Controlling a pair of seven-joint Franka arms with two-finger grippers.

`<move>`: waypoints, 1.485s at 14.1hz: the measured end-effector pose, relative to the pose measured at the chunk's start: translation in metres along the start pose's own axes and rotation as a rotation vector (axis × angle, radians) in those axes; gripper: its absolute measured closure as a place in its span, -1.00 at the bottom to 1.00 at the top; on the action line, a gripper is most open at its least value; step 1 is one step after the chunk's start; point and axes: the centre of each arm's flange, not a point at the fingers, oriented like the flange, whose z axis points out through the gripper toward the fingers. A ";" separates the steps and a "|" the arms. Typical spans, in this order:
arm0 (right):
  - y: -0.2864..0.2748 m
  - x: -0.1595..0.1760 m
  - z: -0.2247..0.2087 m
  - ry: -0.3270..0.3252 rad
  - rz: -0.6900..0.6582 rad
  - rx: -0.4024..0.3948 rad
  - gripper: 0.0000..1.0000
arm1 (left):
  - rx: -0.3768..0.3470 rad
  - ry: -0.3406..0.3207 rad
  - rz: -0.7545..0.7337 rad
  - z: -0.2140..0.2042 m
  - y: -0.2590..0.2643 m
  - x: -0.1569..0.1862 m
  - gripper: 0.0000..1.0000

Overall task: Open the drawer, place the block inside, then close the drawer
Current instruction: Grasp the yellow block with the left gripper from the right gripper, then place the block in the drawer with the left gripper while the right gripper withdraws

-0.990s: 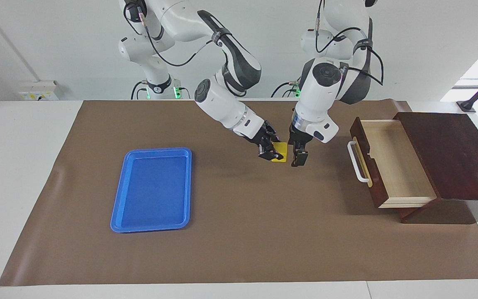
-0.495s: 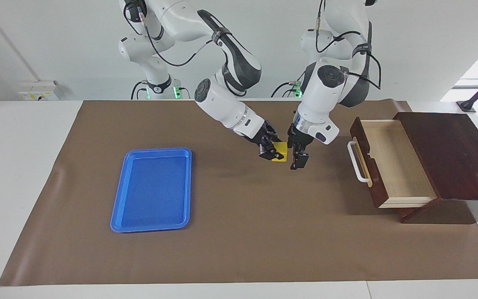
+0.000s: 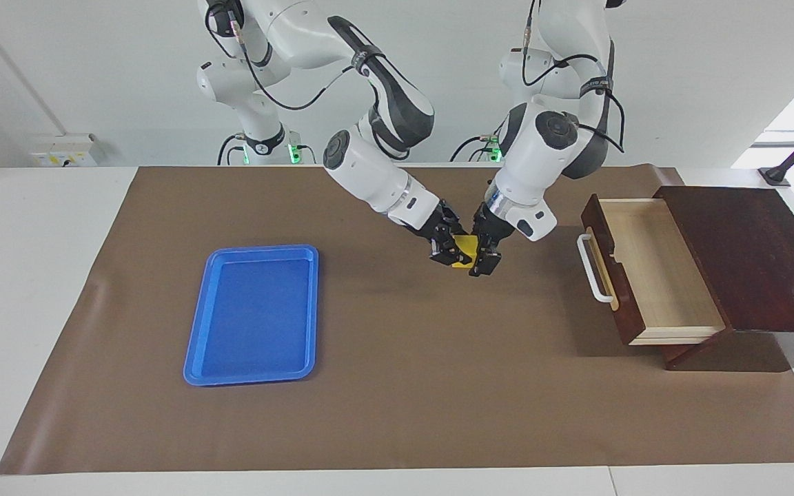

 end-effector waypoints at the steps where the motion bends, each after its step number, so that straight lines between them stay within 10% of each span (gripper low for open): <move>1: 0.000 0.000 0.000 0.000 0.000 0.000 -0.10 | 0.000 0.000 0.001 0.000 0.000 0.000 -0.70; 4: -0.001 -0.001 0.001 -0.002 0.001 0.013 -0.10 | -0.003 0.000 0.005 -0.001 0.001 0.002 -0.12; 10: -0.001 0.000 0.002 -0.001 0.007 0.014 -0.11 | -0.001 -0.004 0.008 -0.001 0.001 0.003 -0.12; 15: -0.001 0.003 0.000 0.003 0.036 0.010 -1.00 | 0.001 -0.012 0.019 -0.001 0.001 0.003 -0.12; 21: 0.013 -0.006 -0.015 0.001 0.059 0.063 -1.00 | 0.028 -0.011 -0.011 -0.034 0.014 0.043 -0.12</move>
